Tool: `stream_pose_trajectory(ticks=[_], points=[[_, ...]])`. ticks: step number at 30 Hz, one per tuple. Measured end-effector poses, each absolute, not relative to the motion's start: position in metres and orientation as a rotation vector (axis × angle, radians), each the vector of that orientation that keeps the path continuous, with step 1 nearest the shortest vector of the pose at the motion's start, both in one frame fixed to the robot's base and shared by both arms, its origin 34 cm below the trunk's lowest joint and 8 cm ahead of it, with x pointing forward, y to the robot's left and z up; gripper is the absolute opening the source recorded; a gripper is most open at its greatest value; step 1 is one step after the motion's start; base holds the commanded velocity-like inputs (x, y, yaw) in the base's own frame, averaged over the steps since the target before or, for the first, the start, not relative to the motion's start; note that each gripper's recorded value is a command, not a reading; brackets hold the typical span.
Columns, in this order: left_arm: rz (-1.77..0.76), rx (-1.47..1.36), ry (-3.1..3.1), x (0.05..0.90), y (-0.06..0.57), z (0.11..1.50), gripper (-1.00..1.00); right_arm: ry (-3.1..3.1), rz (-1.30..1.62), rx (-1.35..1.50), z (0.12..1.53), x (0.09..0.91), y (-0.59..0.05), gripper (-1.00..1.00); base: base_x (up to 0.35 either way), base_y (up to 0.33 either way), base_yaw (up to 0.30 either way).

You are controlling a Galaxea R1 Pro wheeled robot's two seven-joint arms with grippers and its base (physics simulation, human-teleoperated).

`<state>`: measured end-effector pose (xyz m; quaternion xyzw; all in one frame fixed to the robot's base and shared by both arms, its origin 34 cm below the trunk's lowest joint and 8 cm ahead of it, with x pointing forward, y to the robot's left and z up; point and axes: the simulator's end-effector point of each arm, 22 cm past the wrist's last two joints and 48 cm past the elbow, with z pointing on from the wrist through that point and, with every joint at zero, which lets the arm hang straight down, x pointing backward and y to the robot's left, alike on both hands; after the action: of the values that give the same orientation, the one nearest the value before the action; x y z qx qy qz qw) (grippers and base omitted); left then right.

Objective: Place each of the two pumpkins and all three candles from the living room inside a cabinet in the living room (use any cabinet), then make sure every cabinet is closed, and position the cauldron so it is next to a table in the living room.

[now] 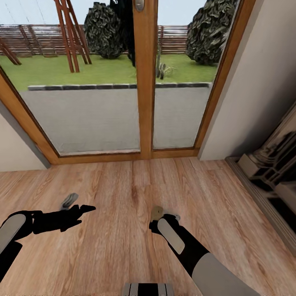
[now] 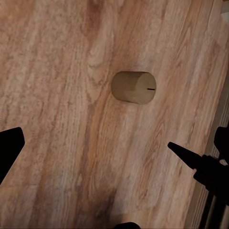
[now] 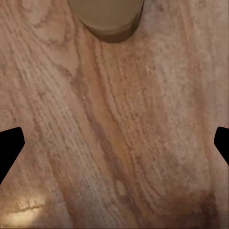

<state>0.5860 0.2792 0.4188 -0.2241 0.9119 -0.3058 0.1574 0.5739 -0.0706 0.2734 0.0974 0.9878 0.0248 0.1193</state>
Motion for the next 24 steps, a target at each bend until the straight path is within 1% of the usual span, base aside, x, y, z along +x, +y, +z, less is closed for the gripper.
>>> stream_pose_trajectory(ticks=[11, 24], points=[[-0.871, -0.668, 2.649, 0.582, 0.279, 0.395, 1.00, 2.915, 0.013, 0.219, 0.243, 0.565, -0.082, 1.00, 0.000, 0.000, 0.000], [-0.870, -0.678, 2.663, 0.580, 0.279, 0.387, 1.00, 2.919, 0.000, 0.214, 0.235, 0.563, -0.085, 1.00, 0.003, 0.000, 0.000]])
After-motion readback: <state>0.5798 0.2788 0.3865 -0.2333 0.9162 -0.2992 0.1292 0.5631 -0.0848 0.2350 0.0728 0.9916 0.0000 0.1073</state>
